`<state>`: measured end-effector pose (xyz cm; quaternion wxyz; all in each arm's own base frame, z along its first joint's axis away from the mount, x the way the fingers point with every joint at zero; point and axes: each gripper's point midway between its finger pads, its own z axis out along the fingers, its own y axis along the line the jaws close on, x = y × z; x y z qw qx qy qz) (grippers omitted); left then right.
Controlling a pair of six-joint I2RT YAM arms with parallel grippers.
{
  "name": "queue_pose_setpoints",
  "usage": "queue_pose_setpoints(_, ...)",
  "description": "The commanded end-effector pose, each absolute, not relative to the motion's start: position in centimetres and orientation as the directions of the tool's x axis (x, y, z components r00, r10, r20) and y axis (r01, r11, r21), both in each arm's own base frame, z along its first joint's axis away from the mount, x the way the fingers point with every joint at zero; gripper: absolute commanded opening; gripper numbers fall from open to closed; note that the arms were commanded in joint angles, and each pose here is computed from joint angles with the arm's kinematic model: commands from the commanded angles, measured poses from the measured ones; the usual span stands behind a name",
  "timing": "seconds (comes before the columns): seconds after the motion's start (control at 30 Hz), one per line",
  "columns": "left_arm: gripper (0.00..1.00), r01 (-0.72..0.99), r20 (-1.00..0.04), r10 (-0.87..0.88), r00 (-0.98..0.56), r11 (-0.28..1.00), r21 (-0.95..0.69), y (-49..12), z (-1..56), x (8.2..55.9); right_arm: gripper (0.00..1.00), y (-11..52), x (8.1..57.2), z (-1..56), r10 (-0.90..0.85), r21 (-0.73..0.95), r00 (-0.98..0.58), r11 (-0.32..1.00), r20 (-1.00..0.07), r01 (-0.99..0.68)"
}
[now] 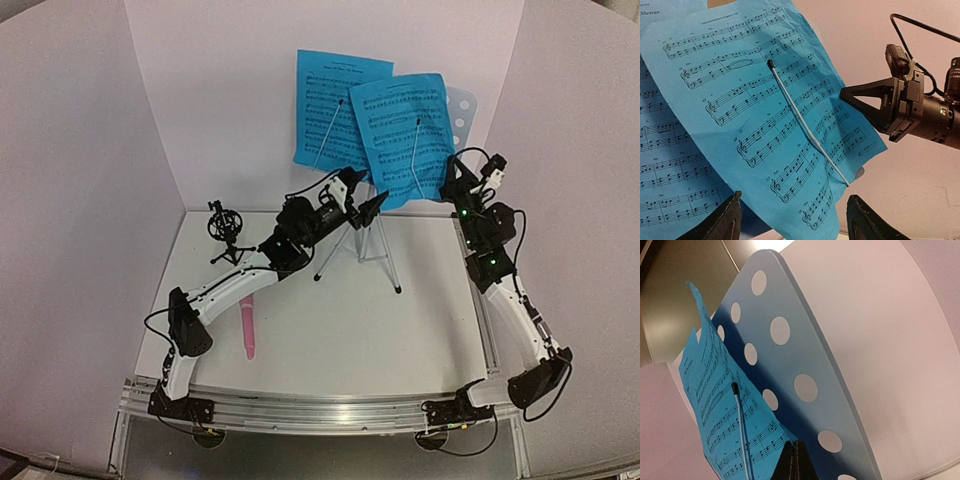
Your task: Set up the instrument practice props
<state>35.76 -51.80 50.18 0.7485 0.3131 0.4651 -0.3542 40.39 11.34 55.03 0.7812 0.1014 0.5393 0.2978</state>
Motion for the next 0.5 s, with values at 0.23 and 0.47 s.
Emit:
queue_pose_setpoints(0.23,0.68,0.876,-0.979,-0.184,0.092,0.482,-0.008,-47.2,48.8,33.2,0.0,10.2,38.3,58.0,0.653,0.516,0.329,0.748,-0.682,-0.417)
queue_pose_setpoints(0.47,0.66,0.941,-0.967,-0.253,-0.03,0.32,-0.113,-49.6,45.6,32.5,0.0,10.6,38.8,57.8,0.658,0.52,0.315,0.742,-0.684,-0.423)
